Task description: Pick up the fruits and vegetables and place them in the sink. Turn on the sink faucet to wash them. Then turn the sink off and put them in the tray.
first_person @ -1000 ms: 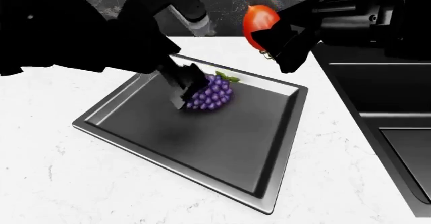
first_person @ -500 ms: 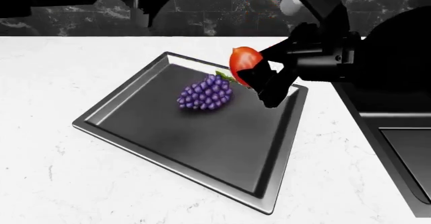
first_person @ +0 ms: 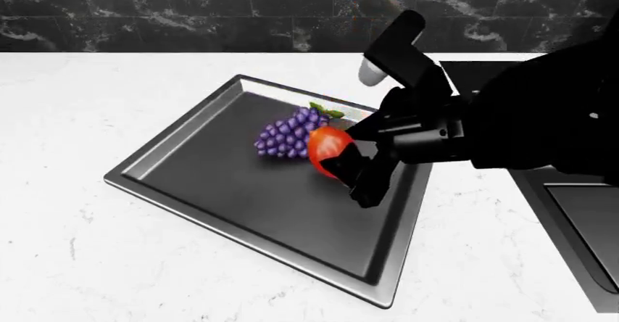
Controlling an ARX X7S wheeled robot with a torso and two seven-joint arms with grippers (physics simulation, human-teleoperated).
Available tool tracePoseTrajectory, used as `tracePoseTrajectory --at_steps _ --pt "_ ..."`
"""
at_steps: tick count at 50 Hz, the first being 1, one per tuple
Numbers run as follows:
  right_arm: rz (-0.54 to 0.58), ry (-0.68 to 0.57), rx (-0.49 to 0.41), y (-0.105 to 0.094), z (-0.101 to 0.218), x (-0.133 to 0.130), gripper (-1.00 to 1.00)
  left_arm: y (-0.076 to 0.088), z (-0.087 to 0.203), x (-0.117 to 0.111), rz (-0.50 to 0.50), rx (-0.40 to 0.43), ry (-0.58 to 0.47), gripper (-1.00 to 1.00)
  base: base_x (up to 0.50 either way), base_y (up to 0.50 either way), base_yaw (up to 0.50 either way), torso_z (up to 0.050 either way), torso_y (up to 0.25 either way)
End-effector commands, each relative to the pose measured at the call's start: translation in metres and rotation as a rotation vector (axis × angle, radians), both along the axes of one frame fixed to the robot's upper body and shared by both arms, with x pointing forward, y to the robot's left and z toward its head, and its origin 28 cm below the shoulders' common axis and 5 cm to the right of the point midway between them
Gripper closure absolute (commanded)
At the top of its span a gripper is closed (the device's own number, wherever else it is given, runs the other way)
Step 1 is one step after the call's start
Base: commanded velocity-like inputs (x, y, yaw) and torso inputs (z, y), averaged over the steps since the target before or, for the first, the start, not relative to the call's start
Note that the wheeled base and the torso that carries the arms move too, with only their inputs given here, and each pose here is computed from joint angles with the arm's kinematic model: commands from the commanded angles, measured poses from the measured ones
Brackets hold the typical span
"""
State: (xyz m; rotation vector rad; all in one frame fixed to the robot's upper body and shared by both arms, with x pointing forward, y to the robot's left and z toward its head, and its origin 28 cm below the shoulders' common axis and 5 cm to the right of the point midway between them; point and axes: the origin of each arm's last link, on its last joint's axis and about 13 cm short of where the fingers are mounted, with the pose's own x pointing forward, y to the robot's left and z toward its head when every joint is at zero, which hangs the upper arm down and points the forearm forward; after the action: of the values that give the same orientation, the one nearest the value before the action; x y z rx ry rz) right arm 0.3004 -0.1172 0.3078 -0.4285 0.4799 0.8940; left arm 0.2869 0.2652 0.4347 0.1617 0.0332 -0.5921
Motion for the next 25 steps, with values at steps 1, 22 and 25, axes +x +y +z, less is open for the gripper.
tracePoseTrajectory --at_steps 1,22,25 --pt "0.028 0.035 -0.045 0.0035 -0.0096 0.0037 1.0 -0.0004 0.0001 -0.0007 -0.001 -0.003 -0.008 -1.0 0.0 0.0 0.0 0.0 0.0" --pt "0.015 0.052 -0.059 0.0021 -0.0157 0.0064 -1.0 -0.0002 -0.0013 -0.0004 0.004 0.007 -0.003 -1.0 0.0 0.0 0.0 0.0 0.0" --pt "0.012 0.049 -0.053 0.0017 -0.0136 0.0062 -1.0 -0.0007 -0.0009 -0.0003 0.002 0.008 -0.004 -1.0 0.0 0.0 0.0 0.0 0.0"
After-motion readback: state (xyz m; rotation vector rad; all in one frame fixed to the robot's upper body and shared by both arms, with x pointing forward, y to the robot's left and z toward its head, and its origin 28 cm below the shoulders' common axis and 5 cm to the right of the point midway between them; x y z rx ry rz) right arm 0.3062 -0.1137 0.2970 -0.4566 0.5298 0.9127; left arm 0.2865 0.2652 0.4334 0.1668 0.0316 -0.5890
